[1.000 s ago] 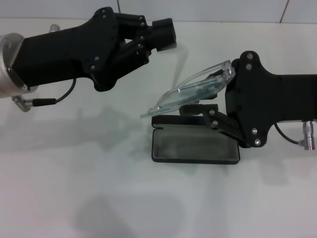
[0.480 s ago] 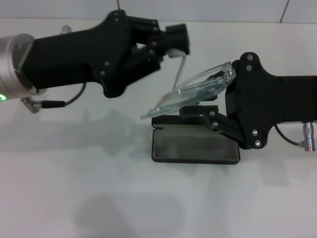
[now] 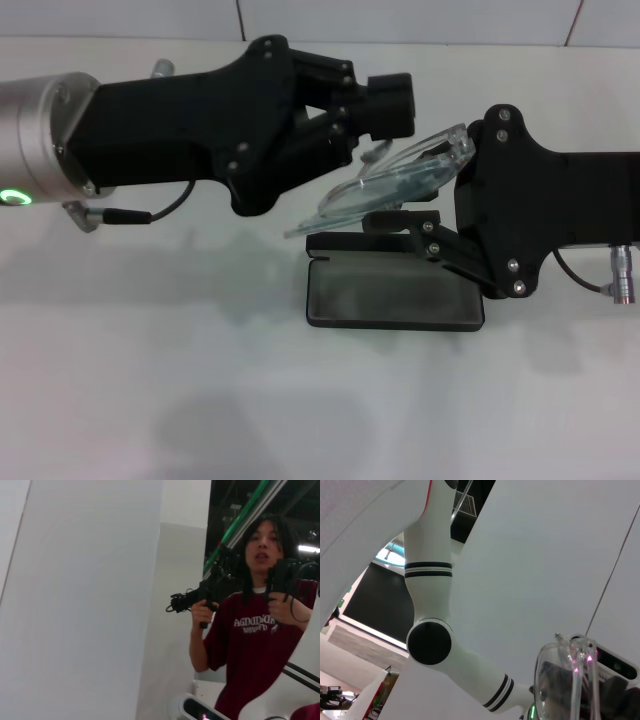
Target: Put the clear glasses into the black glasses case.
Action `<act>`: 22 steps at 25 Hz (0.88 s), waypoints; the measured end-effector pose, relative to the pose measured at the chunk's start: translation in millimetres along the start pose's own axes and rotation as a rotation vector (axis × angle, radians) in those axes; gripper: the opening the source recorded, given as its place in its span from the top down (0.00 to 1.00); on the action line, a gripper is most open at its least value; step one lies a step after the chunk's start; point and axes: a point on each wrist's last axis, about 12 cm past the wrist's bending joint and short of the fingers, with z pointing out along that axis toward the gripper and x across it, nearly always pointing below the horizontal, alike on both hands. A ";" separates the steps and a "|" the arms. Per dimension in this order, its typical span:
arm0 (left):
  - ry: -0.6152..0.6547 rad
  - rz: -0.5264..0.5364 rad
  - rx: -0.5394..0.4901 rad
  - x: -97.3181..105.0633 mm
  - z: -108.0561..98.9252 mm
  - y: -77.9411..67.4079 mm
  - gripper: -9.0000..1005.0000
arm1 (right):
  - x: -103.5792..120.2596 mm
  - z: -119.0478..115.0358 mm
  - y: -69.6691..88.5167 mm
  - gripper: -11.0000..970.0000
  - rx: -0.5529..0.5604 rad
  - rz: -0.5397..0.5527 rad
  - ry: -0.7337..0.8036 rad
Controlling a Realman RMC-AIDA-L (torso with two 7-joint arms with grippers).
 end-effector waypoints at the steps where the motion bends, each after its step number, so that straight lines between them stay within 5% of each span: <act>1: 0.004 -0.002 0.006 0.5 1.1 -0.2 0.92 | 0.0 0.0 0.0 0.91 0.000 0.000 0.000; 22: -0.028 0.022 -0.068 -3.9 -15.9 0.4 0.92 | 0.3 -0.7 0.8 0.91 0.002 0.003 0.001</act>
